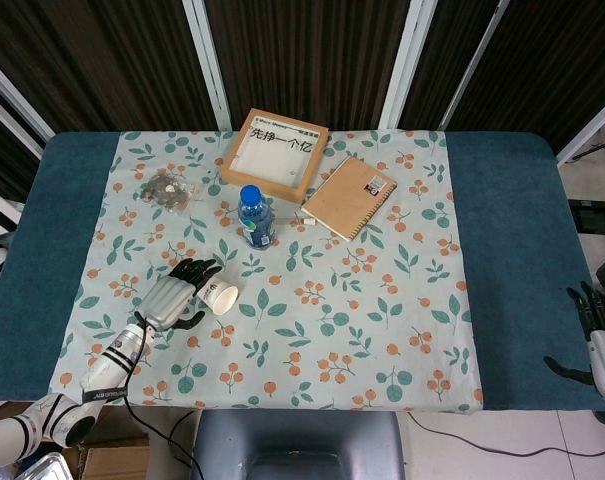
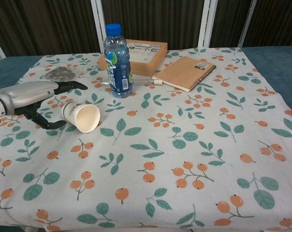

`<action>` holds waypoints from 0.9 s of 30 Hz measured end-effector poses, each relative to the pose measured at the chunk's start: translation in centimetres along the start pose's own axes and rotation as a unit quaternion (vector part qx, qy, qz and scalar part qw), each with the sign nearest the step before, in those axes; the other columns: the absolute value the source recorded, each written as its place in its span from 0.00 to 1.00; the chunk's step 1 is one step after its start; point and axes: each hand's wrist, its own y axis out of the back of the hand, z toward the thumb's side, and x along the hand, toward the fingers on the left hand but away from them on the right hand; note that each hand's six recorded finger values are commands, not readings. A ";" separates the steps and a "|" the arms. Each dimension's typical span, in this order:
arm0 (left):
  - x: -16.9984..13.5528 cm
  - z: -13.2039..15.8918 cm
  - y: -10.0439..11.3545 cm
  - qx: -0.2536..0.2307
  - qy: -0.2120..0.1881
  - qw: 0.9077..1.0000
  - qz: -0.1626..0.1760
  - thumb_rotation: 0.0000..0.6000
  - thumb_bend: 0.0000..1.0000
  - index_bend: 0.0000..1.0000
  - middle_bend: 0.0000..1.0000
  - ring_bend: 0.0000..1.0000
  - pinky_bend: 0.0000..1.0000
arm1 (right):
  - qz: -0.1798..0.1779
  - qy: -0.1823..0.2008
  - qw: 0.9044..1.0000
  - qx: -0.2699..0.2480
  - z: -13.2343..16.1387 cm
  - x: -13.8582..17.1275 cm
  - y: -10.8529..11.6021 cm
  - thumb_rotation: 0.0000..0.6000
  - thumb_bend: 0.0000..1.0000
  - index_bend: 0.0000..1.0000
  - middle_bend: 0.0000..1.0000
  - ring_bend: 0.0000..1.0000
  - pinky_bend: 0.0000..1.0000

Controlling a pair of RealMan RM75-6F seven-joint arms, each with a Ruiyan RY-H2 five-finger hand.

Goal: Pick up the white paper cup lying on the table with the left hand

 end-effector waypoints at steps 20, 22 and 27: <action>3.3 3.5 -0.3 0.202 -0.027 0.979 -0.018 1.00 0.37 0.00 0.00 0.00 0.00 | 0.007 -0.010 1.000 -0.002 -0.8 -0.1 -0.3 1.00 0.07 0.00 0.00 0.00 0.00; 3.8 3.8 -0.3 0.184 -0.024 0.983 -0.020 1.00 0.37 0.00 0.00 0.00 0.01 | 0.008 -0.011 1.000 -0.003 -0.9 -0.1 -0.4 1.00 0.07 0.00 0.00 0.00 0.00; 5.2 4.4 -0.5 0.154 -0.019 0.987 -0.026 1.00 0.37 0.00 0.00 0.00 0.02 | 0.009 -0.014 1.000 -0.002 -1.1 -0.1 -0.4 1.00 0.07 0.00 0.00 0.00 0.00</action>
